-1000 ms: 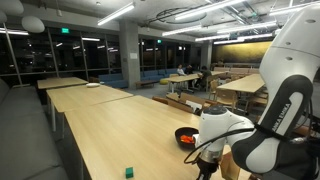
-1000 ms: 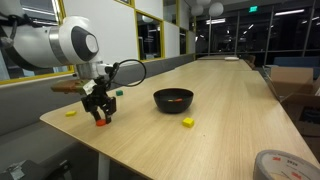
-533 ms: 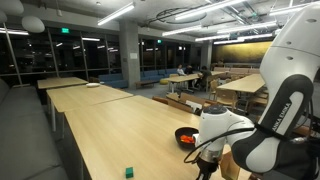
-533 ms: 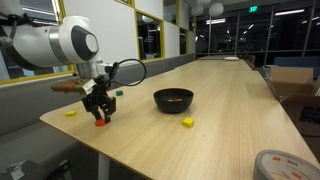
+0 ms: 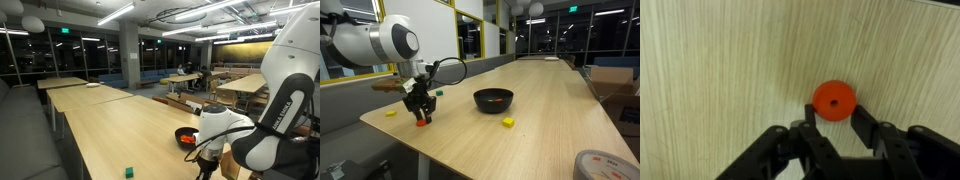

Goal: Put the orange discs in the bowl

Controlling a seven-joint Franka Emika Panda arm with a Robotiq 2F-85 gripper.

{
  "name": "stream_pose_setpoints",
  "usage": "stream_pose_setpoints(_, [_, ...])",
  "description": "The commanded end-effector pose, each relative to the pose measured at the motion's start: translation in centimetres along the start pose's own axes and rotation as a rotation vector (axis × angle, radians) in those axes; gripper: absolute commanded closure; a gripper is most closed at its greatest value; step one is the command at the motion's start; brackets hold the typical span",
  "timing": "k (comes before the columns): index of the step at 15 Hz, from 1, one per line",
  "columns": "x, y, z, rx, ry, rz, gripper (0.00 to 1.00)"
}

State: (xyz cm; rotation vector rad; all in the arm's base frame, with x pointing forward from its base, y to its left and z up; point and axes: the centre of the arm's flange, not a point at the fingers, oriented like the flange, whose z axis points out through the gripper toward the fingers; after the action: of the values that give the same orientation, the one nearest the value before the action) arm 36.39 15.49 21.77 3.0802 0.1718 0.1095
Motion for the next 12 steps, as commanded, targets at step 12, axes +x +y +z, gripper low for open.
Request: stream_pose_setpoints(12, [-2.2, 2.7, -2.4, -0.025, 0.050, 0.021, 0.80])
